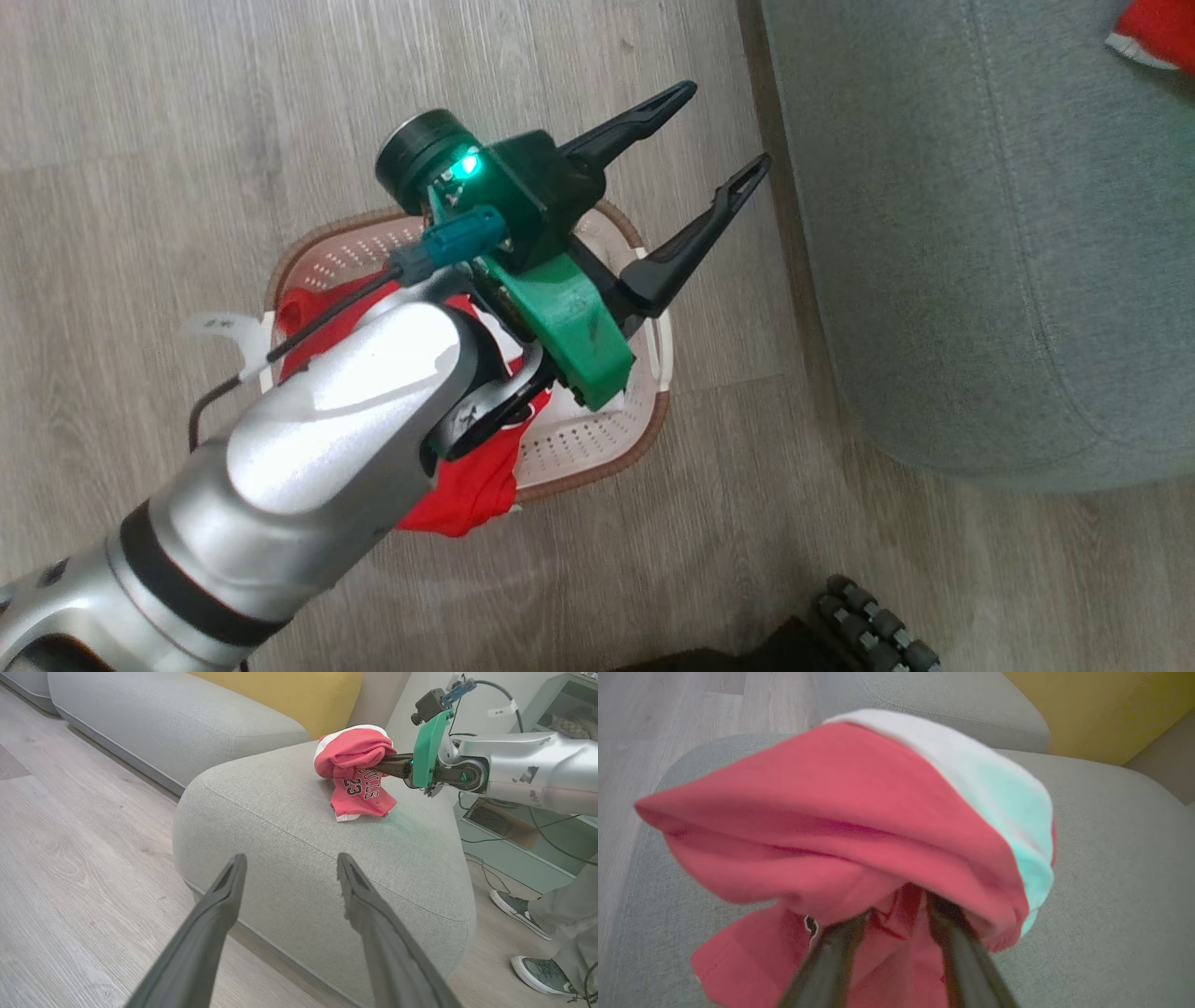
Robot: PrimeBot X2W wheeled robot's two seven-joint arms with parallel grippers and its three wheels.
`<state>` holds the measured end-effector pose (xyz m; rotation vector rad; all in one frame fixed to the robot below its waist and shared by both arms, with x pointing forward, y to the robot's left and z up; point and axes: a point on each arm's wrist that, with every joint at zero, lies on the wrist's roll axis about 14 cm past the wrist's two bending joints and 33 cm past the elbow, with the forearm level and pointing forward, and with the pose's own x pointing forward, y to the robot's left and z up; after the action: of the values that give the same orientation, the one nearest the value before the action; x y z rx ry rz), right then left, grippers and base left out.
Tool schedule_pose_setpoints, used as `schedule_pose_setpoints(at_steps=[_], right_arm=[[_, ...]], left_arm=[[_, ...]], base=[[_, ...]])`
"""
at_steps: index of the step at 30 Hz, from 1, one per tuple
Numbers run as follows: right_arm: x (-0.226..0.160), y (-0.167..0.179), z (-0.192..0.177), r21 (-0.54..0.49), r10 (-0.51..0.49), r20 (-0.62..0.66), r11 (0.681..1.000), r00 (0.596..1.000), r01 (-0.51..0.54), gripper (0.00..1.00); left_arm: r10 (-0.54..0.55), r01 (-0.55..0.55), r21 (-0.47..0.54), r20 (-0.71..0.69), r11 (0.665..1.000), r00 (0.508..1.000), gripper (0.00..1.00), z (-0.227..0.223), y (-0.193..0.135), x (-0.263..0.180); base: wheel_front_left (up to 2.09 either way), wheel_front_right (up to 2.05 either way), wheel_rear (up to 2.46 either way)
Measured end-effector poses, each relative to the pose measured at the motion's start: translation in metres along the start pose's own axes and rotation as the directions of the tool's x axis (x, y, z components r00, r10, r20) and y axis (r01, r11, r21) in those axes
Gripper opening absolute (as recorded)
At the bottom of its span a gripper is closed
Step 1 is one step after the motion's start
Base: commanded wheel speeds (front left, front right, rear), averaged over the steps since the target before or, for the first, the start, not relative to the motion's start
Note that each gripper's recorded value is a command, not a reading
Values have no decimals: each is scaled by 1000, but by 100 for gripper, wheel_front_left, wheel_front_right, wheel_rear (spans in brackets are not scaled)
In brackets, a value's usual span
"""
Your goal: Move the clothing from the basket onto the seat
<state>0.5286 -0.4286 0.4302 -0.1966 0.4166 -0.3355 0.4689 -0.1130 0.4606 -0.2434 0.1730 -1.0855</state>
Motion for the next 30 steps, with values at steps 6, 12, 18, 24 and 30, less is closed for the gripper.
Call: schedule_pose_setpoints(at_steps=[6, 12, 18, 24, 30], right_arm=[[-14, -4, -3, 41, 9, -82, 999, 997, -6, 100], [-38, -13, 19, 36, 36, -103, 999, 994, -32, 100], [-71, -29, 56, 47, 60, 1, 997, 998, -60, 100], [-109, -39, 105, 94, 73, 234, 991, 970, -97, 100], [-147, -31, 123, 93, 104, 383, 984, 918, -151, 100]], left_arm=[[-1, 1, 14, 25, 1000, 1000, 100, 16, -10, 0], [11, -12, 21, 44, 1000, 999, 100, 28, -27, -10], [34, -37, 35, 70, 999, 997, 100, 43, -44, -22], [111, -117, 44, 120, 992, 986, 100, 62, -53, -43], [212, -226, 60, 180, 972, 961, 100, 81, -50, -73]], base=[[0, 0, 0], [0, 0, 0], [0, 0, 0], [0, 0, 0], [0, 0, 0]])
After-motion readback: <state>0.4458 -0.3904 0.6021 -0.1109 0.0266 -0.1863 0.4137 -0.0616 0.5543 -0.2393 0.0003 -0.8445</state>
